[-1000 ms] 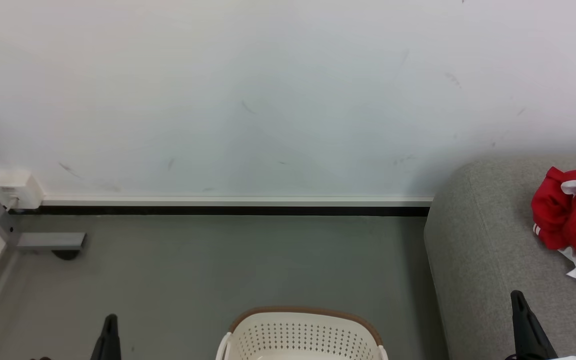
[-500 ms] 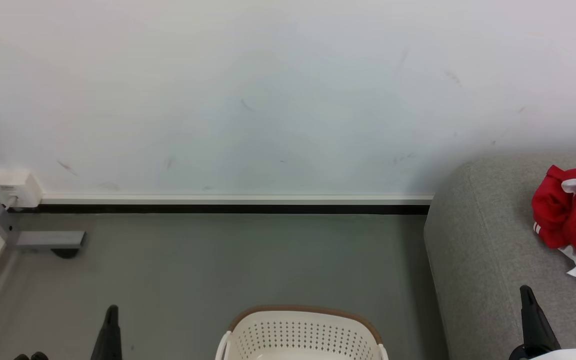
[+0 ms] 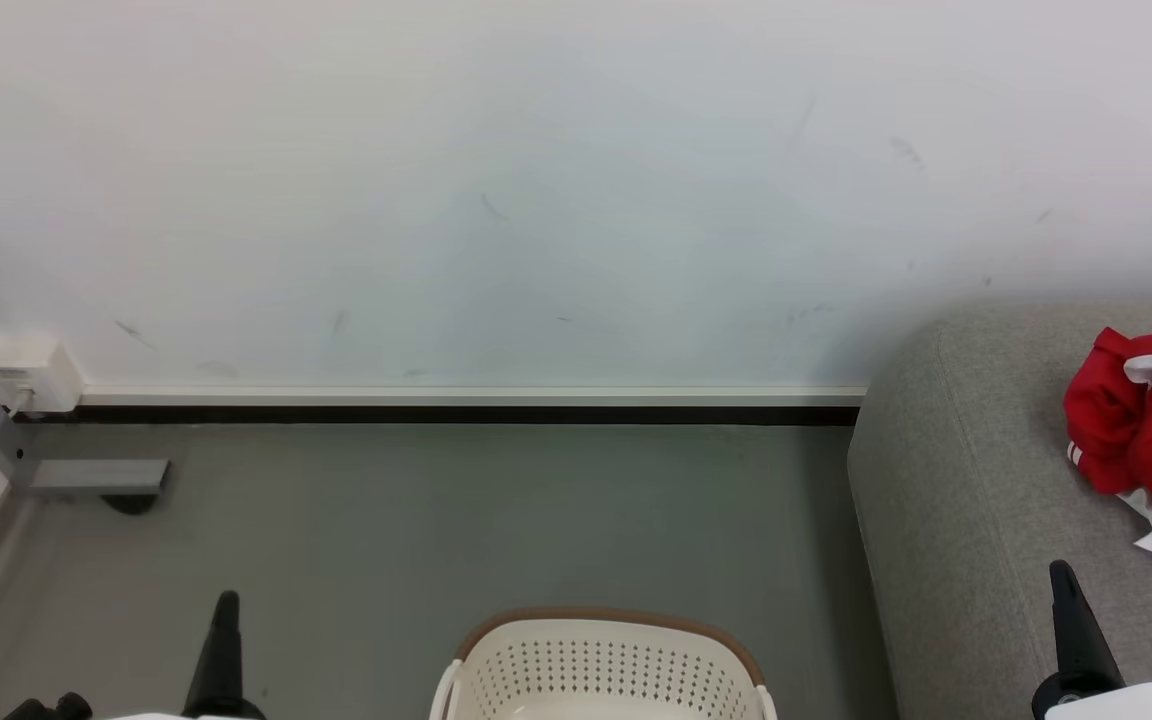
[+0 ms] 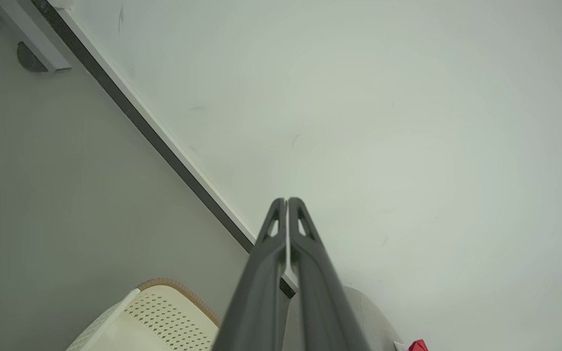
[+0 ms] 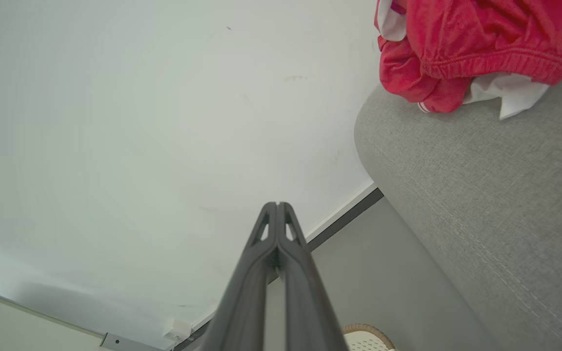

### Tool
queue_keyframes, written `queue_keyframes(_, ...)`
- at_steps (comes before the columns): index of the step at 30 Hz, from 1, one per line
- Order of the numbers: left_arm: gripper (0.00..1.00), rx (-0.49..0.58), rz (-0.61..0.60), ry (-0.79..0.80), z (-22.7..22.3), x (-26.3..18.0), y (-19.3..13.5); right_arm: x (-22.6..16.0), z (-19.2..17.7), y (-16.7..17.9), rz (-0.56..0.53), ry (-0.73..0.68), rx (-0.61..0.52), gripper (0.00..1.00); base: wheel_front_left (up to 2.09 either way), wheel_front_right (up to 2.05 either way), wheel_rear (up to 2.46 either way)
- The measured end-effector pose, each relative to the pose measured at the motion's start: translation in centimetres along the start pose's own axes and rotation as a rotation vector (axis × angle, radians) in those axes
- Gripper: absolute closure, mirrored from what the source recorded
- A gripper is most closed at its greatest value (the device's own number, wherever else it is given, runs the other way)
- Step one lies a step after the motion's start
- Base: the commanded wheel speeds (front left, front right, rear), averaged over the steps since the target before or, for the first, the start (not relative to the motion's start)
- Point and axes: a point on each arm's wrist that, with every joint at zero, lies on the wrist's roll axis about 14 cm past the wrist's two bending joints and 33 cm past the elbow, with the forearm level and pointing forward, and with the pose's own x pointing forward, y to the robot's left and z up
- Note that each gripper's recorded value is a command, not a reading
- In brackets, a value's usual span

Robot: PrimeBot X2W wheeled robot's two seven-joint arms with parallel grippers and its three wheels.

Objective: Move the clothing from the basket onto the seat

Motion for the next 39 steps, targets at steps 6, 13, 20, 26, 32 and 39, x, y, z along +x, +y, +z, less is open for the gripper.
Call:
queue_keyframes(6, 1.00, -0.067, -0.008, 0.008, 0.0, 0.3, -0.4, 0.1, 0.1, -0.1, -0.006, -0.001, 0.068, 1.00, 0.00, 0.00, 0.00)
queue_keyframes(13, 1.00, -0.143, -0.014, 0.017, 0.0, 0.6, -0.7, 0.4, 0.4, 0.2, 0.000, -0.007, 0.143, 1.00, 0.00, 0.00, 0.00)
queue_keyframes(20, 1.00, -0.212, -0.024, 0.025, 0.0, 0.9, -1.1, 0.5, 0.5, 0.1, -0.002, -0.005, 0.213, 1.00, 0.00, 0.00, 0.00)
queue_keyframes(26, 1.00, -0.265, -0.032, 0.035, 0.0, 1.0, -1.4, 0.7, 0.6, 0.1, -0.001, -0.006, 0.267, 1.00, 0.00, 0.00, 0.00)
queue_keyframes(32, 1.00, -0.313, -0.039, 0.044, 0.0, 1.3, -1.8, 0.9, 0.9, 0.3, 0.007, -0.009, 0.321, 1.00, 0.00, 0.00, 0.00)
queue_keyframes(39, 1.00, -0.369, -0.048, 0.052, 0.0, 1.5, -2.1, 1.0, 1.1, 0.4, 0.011, -0.012, 0.380, 1.00, 0.00, 0.00, 0.00)
